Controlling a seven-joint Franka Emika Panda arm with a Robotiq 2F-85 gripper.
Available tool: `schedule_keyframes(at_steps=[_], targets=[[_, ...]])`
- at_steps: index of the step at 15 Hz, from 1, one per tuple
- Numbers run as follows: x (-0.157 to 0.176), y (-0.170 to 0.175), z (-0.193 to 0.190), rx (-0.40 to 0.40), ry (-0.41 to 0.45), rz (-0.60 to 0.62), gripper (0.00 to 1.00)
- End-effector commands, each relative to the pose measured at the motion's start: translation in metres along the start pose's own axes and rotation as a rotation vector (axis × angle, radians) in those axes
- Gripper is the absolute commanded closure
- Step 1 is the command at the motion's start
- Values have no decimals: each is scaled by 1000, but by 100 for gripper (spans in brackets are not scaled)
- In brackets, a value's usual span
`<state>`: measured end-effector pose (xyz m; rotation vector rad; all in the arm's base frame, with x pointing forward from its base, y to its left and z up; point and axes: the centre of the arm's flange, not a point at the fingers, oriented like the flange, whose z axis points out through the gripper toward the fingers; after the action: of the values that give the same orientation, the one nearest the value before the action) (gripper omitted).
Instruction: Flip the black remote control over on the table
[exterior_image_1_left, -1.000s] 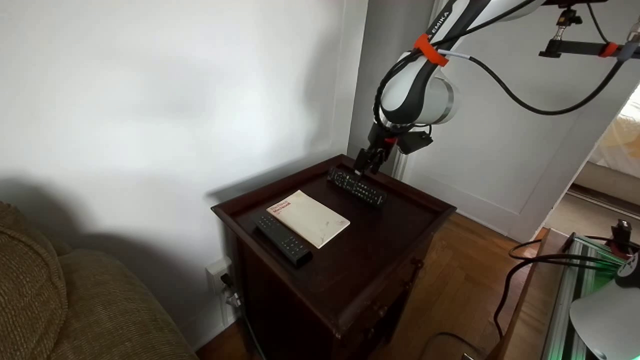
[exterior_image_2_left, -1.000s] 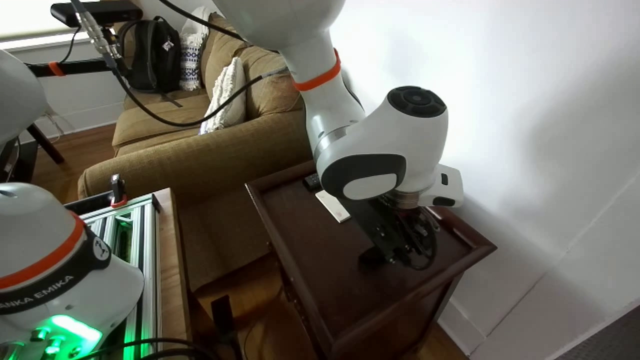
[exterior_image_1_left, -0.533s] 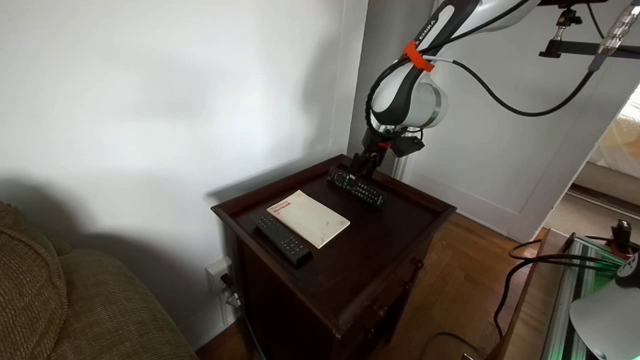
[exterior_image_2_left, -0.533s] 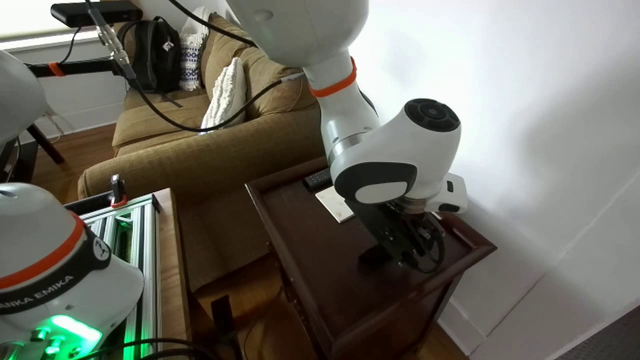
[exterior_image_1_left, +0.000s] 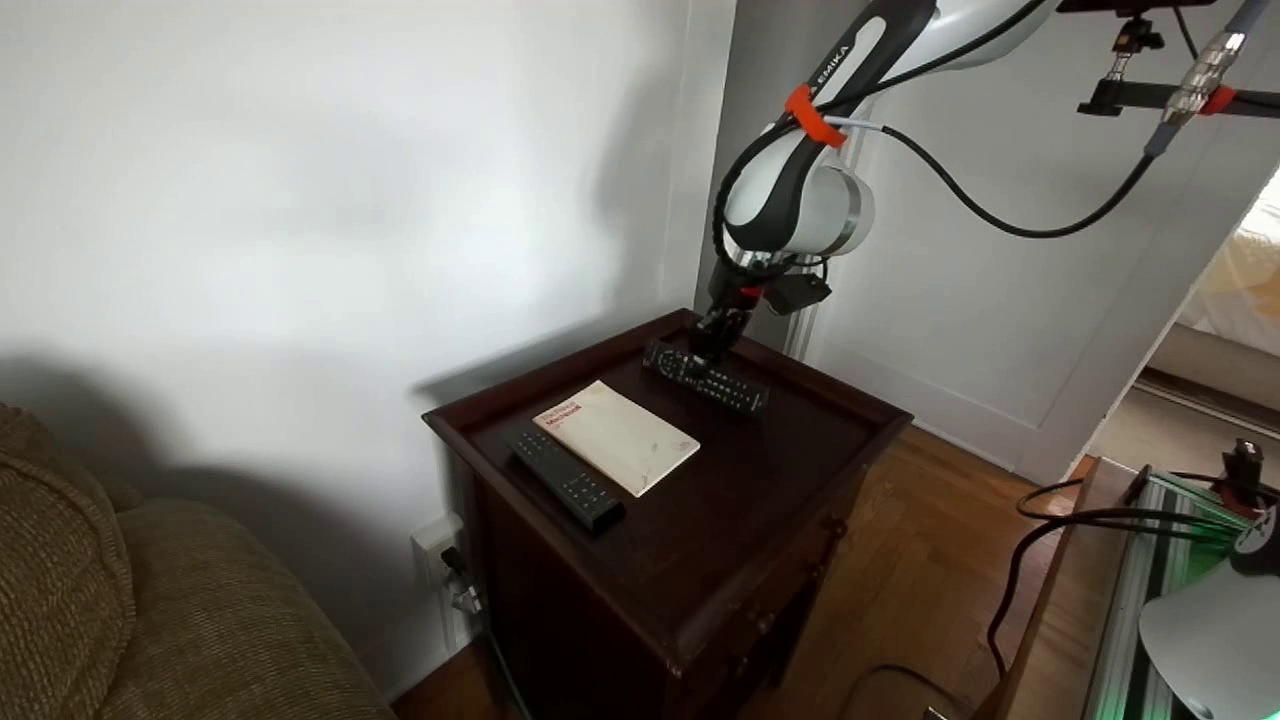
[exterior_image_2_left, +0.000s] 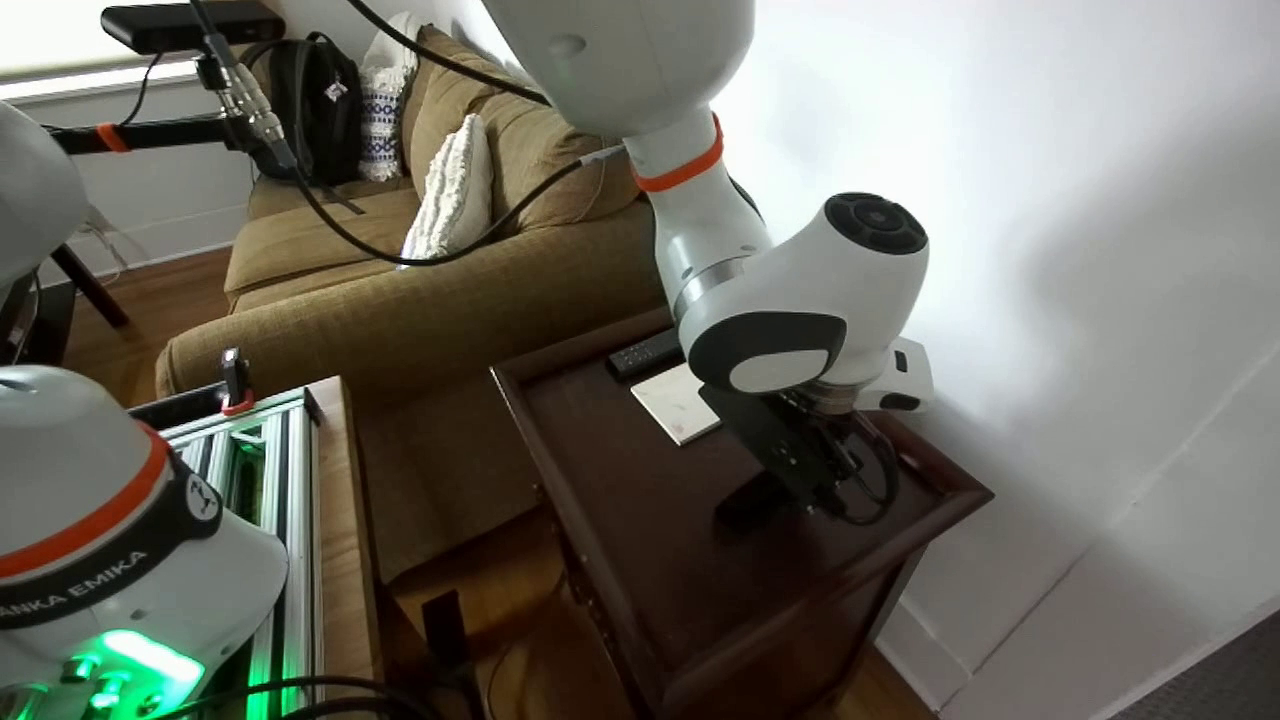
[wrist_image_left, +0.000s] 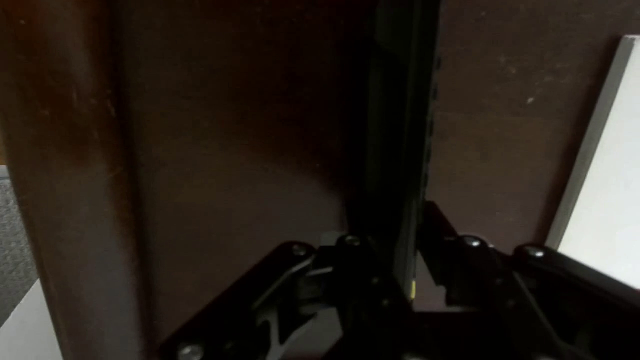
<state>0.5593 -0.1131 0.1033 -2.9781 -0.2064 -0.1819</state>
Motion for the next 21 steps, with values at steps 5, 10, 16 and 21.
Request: schedule_keyframes(at_steps=[5, 10, 16, 21], targets=[[25, -28, 7, -124, -125, 28, 93], [33, -40, 10, -364, -171, 72, 93], [41, -62, 36, -537, -229, 23, 93], [52, -79, 42, -564, -200, 24, 64]])
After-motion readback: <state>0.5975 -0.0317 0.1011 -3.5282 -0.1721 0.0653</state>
